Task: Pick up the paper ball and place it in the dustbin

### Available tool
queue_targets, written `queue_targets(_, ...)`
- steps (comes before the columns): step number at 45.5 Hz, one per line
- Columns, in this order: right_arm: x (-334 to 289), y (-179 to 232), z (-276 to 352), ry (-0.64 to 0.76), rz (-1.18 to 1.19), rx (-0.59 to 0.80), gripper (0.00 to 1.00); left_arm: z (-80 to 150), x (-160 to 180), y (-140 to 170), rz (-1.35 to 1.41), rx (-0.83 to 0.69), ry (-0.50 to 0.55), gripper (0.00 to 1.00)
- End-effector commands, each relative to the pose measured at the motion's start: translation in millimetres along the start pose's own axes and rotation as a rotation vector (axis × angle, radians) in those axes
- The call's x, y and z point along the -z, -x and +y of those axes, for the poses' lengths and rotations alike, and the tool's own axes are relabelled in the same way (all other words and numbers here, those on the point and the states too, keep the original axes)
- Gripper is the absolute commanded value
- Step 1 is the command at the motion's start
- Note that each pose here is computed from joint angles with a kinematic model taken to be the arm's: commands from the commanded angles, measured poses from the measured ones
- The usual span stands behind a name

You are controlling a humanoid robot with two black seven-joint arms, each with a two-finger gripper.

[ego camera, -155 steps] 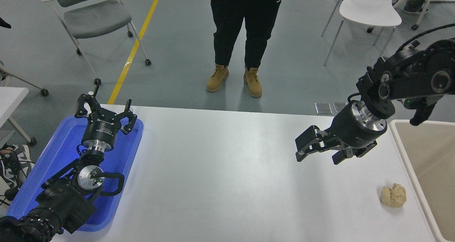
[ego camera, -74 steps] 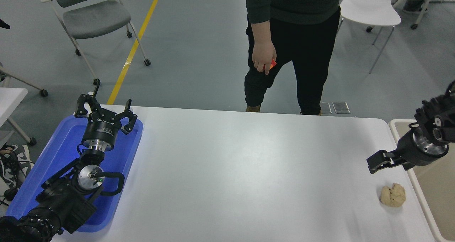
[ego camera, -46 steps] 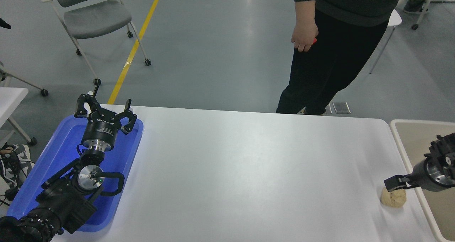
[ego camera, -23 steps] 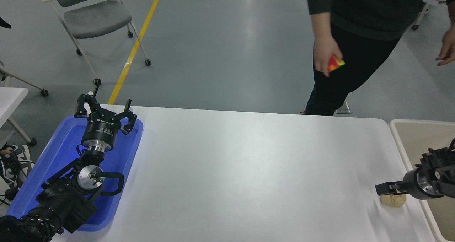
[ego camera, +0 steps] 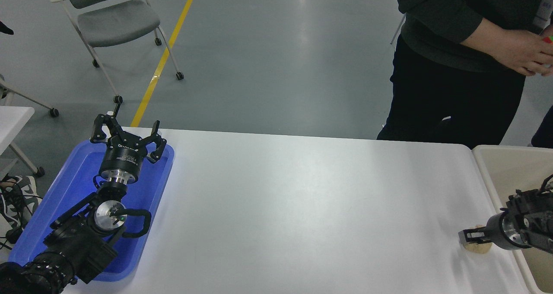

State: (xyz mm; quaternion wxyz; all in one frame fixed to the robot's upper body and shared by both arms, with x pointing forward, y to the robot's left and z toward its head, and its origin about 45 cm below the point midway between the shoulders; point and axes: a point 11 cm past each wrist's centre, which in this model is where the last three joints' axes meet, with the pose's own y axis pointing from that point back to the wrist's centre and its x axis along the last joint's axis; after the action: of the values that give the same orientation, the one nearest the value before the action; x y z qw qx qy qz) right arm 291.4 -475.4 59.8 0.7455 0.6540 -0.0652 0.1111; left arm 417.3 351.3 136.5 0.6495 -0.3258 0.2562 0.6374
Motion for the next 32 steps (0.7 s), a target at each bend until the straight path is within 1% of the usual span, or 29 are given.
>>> queue_targets(1, 3.3, -1.1, -0.8, -0.013, 0.006, -0.005, 0.0, 0.0, 0.0, 0.0, 0.0, 0.0, 0.0, 1.0)
queue_targets(5, 6.9, -2.6, 0.1, -0.027, 0.009, -0.003, 0.0, 0.0, 0.0, 0.0, 0.0, 0.0, 0.0, 1.0)
queue_targets(14, 7.8, -30.1, 25.8, -0.057, 0.009, -0.011, 0.0, 0.0, 0.0, 0.0, 0.0, 0.0, 0.0, 1.0)
queue_targets(23, 0.1, -33.3, 74.7, -0.093, 0.044, 0.024, 0.0, -0.2, 0.1, 0.6, 0.002, 0.003, 0.0, 1.0)
queue_targets(28, 7.4, -37.6, 107.8, -0.113, 0.081, 0.066, 0.0, -0.2, 0.1, 0.6, 0.002, 0.003, 0.0, 1.0)
queue_targets(32, 15.6, -46.8, 135.1, -0.12, 0.12, 0.066, 0.0, -0.2, 0.1, 0.6, 0.002, 0.003, 0.0, 1.0)
